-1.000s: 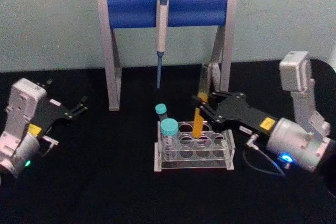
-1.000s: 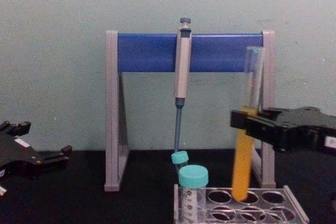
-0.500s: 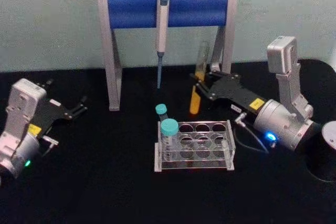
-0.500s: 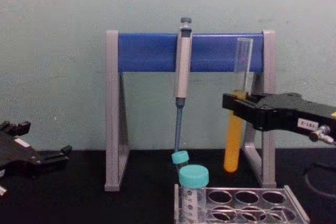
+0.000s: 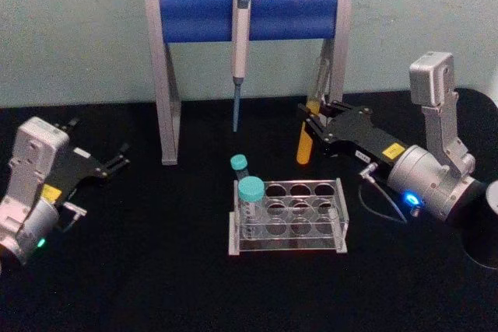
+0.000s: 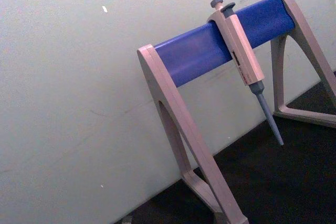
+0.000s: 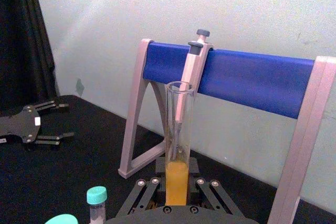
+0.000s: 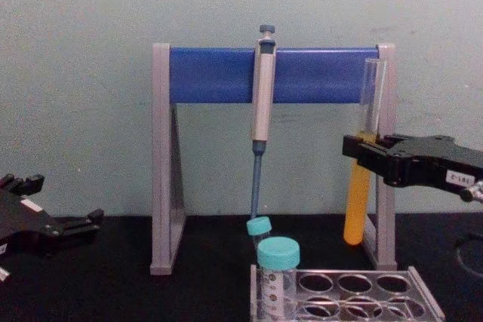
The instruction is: Pick up the test tube from the test tube rack, shake it, then place it back into the test tube rack.
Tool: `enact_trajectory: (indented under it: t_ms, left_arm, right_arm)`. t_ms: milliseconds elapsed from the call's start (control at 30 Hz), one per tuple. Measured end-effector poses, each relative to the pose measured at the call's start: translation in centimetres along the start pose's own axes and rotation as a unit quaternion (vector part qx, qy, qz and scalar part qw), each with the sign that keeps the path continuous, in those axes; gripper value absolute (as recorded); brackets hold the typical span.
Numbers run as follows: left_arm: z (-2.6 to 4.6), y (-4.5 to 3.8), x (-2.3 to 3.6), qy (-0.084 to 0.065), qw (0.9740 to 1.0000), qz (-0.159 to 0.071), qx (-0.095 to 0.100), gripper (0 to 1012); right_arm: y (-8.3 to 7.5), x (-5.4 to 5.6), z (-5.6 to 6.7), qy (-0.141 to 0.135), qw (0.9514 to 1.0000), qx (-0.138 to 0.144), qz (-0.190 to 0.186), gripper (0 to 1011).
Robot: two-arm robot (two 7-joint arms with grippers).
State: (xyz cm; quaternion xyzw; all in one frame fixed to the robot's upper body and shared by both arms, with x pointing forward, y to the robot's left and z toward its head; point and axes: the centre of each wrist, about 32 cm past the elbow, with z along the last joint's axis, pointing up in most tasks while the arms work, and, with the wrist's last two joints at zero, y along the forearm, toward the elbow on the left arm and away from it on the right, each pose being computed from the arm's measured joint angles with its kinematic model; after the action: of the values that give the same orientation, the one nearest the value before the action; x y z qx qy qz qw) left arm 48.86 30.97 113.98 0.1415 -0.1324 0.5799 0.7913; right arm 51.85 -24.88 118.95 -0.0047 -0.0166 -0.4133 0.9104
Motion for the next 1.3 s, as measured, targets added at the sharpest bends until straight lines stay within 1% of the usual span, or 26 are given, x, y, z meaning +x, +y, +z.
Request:
enact_trajectory:
  t_ms: [500, 1300]
  left_arm:
    - [0.0, 0.0, 0.0, 0.0, 1.0, 0.0, 0.0, 1001]
    - [0.0, 0.0, 0.0, 0.0, 1.0, 0.0, 0.0, 1001]
  right_arm:
    - [0.0, -0.13, 0.23, -0.001, 1.0, 0.002, 0.0, 223]
    - [-0.22, -0.33, 0.25, 0.001, 1.0, 0.003, -0.001, 223]
